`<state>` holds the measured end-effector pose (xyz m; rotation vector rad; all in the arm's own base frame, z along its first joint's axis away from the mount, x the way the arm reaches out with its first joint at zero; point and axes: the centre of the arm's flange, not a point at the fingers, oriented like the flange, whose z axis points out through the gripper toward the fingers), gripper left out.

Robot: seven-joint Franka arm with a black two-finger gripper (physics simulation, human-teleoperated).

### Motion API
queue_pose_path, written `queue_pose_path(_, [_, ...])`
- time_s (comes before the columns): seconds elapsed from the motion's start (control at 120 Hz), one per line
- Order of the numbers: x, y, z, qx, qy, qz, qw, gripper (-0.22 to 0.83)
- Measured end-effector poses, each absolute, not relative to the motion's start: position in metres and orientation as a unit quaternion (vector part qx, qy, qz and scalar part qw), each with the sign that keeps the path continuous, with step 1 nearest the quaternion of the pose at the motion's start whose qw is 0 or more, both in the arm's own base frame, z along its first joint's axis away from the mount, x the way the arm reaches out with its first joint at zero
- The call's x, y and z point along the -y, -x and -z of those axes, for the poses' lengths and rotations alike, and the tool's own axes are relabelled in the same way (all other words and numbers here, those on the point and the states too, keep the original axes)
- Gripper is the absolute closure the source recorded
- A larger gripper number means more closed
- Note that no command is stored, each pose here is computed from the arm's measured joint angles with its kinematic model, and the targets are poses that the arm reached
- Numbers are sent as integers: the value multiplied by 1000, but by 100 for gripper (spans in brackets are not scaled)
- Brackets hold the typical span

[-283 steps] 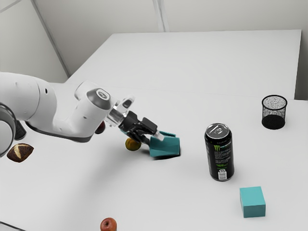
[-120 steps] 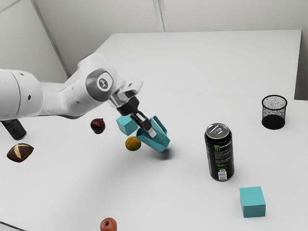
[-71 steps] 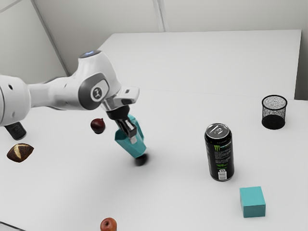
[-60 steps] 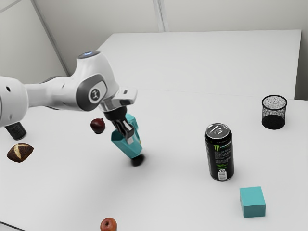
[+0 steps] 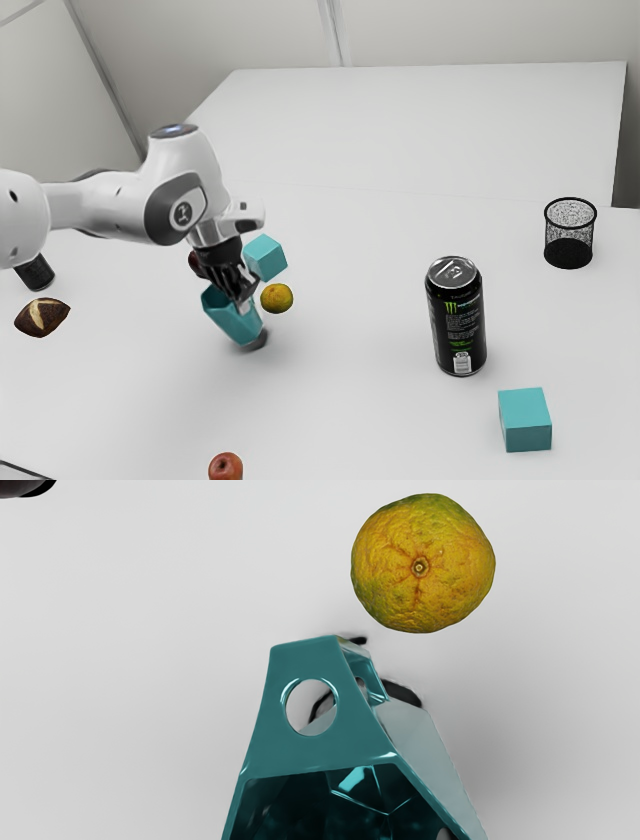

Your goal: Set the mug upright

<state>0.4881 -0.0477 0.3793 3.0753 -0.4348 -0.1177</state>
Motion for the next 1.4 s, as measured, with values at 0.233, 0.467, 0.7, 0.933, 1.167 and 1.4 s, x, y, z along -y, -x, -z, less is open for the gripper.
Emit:
queue_pose_path(0.233, [48,-489,-366,119,-992,47,9,78])
queue_pose_path(0.467, [50,-490,-362,103,-994,48,7,66])
queue_pose_path(0.7, [52,-490,-367,92,-995,42,5,40])
queue_pose_path(0.933, [66,-488,-396,97,-995,17,-2,17])
queue_pose_path(1.167, [62,-514,-461,68,-997,-22,2,6])
queue_pose_path(1.4, [59,-564,-563,46,-997,-57,16,2])
